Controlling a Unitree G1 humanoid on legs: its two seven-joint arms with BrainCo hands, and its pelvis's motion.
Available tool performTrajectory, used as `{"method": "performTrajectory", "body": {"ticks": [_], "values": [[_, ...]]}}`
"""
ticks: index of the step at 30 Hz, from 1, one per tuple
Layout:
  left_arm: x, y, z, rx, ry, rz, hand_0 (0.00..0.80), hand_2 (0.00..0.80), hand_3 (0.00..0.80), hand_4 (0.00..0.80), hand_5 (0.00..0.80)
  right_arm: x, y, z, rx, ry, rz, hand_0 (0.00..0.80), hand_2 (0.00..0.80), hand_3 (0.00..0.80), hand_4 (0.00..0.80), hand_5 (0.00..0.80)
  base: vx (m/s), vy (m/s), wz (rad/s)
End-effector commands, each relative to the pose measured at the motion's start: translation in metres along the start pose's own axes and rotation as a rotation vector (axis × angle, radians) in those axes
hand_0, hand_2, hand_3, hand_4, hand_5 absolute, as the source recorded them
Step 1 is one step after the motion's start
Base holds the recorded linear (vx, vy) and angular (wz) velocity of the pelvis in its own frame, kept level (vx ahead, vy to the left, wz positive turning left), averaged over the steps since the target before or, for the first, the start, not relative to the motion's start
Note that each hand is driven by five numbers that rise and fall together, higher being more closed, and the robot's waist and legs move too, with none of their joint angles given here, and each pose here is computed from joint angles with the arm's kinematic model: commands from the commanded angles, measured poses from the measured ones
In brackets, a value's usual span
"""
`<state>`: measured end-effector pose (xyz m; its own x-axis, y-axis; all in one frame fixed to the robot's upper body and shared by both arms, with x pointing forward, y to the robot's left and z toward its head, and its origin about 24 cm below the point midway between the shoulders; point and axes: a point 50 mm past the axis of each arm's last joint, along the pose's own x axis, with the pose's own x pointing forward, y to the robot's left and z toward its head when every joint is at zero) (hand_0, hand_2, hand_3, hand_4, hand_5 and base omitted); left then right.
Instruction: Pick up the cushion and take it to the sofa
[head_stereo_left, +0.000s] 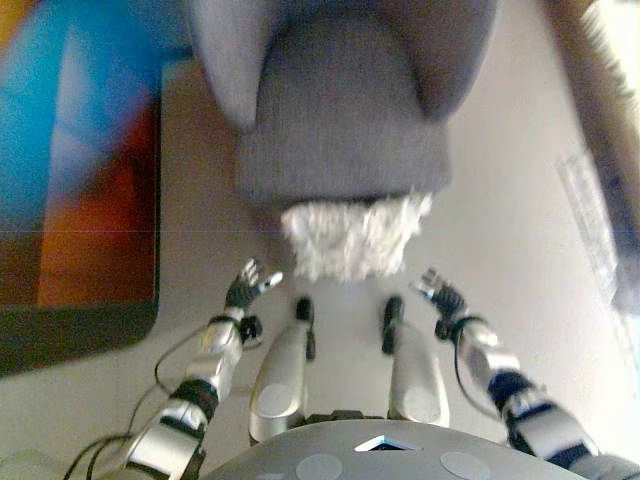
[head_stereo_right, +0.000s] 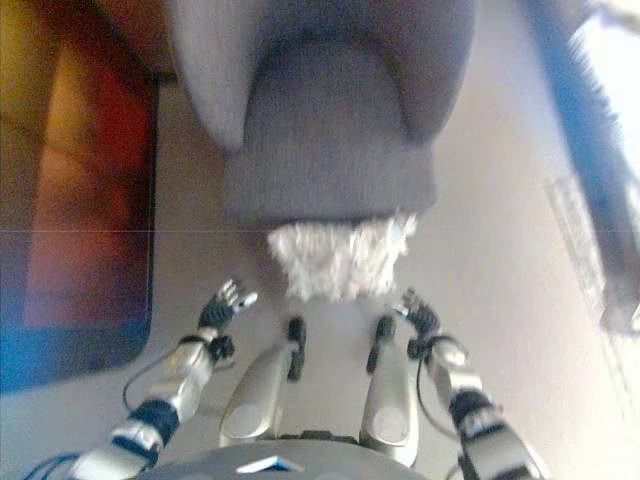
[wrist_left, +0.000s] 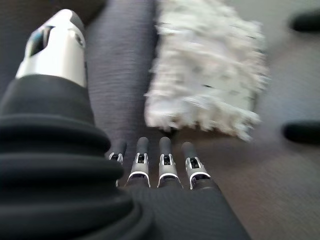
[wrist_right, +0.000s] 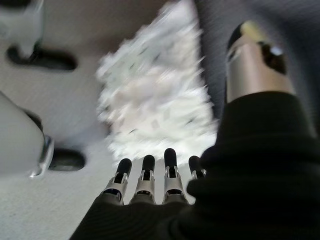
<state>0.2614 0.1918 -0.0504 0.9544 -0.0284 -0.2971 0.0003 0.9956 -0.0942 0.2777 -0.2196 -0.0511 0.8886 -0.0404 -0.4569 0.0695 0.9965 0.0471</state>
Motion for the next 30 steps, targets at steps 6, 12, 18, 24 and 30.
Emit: {"method": "performTrajectory", "body": {"ticks": [6,12,18,24,30], "values": [[0.029,-0.018,0.081,0.056,-0.288,0.017,0.000,0.000,0.000,0.000,0.000,0.017,0.015,0.096,-0.037,-0.266,0.007,0.000,0.000,0.000,0.000,0.000,-0.099,0.024,-0.04],[0.042,-0.027,0.119,0.096,-0.384,0.015,0.000,0.000,0.000,0.000,0.000,0.020,0.011,0.145,-0.054,-0.370,-0.010,0.000,0.000,0.000,0.000,0.000,-0.047,-0.008,0.08],[0.051,-0.021,0.154,0.124,-0.436,0.019,0.000,0.000,0.000,0.000,0.000,0.018,0.000,0.179,-0.026,-0.428,-0.045,0.000,0.000,0.000,0.000,0.000,-0.007,0.005,0.00],[0.060,-0.006,0.188,0.135,-0.429,0.055,0.000,0.000,0.000,0.000,0.000,0.017,-0.014,0.211,-0.002,-0.440,-0.108,0.000,0.000,0.000,0.000,0.000,0.040,0.013,-0.02],[0.069,0.006,0.211,0.161,-0.365,0.077,0.000,0.000,0.000,0.000,0.000,0.014,-0.023,0.241,0.006,-0.461,-0.152,0.000,0.000,0.000,0.000,0.000,0.054,-0.007,0.00]]}}
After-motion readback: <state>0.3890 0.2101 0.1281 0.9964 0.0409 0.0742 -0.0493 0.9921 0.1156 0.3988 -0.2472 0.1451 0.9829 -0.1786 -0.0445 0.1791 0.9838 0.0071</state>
